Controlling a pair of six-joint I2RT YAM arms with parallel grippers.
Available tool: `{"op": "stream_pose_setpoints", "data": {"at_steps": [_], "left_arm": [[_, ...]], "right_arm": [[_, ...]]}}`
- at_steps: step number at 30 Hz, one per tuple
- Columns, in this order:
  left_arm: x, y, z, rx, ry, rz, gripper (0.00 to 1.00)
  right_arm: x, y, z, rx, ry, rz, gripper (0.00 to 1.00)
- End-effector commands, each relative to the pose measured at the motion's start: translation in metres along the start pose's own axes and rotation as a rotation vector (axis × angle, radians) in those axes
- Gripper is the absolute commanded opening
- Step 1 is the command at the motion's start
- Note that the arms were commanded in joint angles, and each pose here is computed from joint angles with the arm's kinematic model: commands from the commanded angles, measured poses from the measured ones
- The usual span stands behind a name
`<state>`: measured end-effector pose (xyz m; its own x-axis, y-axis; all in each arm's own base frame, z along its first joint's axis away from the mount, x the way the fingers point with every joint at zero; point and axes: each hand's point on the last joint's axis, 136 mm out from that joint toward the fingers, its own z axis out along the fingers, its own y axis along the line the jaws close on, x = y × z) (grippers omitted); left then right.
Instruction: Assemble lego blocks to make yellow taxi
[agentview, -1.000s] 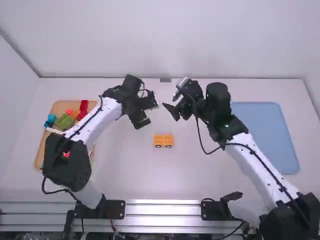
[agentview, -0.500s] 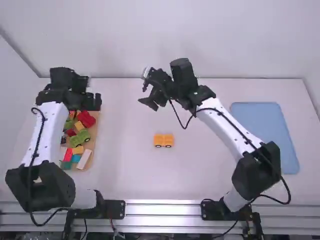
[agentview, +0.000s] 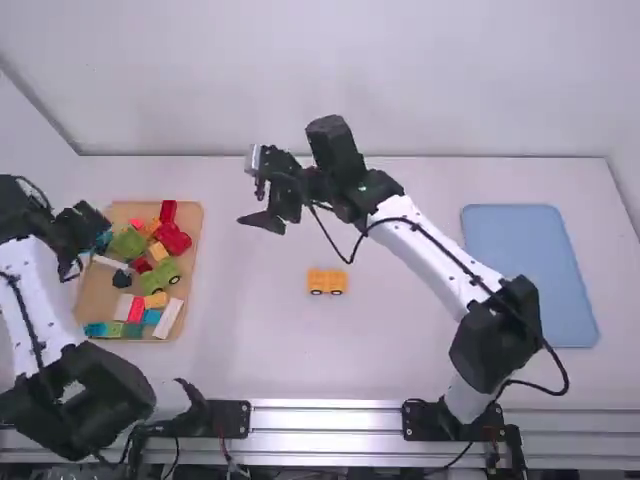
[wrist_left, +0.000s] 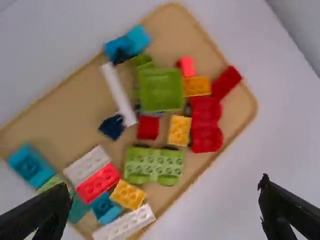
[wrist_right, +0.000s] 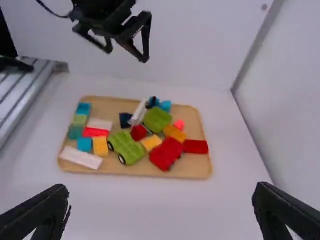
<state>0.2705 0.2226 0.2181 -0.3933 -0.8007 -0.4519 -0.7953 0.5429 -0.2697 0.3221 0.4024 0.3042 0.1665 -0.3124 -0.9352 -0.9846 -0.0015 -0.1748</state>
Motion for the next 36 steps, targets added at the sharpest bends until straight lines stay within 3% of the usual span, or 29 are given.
{"op": "stream_pose_setpoints", "data": {"at_steps": [1, 6, 13, 27, 33, 36], "left_arm": [[-0.005, 0.016, -0.015, -0.012, -0.027, -0.173, 0.99], [0.0, 0.037, -0.007, -0.044, -0.013, -0.228, 0.99], [0.032, 0.039, 0.008, -0.068, 0.091, -0.278, 0.99], [0.07, -0.027, 0.056, -0.06, 0.245, 0.069, 0.99], [0.063, -0.052, 0.079, -0.109, 0.239, 0.145, 0.99], [0.056, -0.06, 0.095, -0.155, 0.259, 0.199, 0.94]], "right_arm": [[-0.013, 0.003, 0.006, -0.005, -0.017, 0.042, 0.98], [-0.015, 0.016, 0.016, -0.026, -0.006, -0.013, 0.98], [-0.008, 0.01, 0.027, 0.076, 0.067, -0.025, 0.98], [-0.011, 0.011, 0.029, 0.082, 0.062, -0.035, 0.98], [-0.006, 0.004, 0.026, 0.11, 0.077, 0.014, 0.98], [-0.004, 0.001, 0.023, 0.112, 0.079, 0.023, 0.98]]}}
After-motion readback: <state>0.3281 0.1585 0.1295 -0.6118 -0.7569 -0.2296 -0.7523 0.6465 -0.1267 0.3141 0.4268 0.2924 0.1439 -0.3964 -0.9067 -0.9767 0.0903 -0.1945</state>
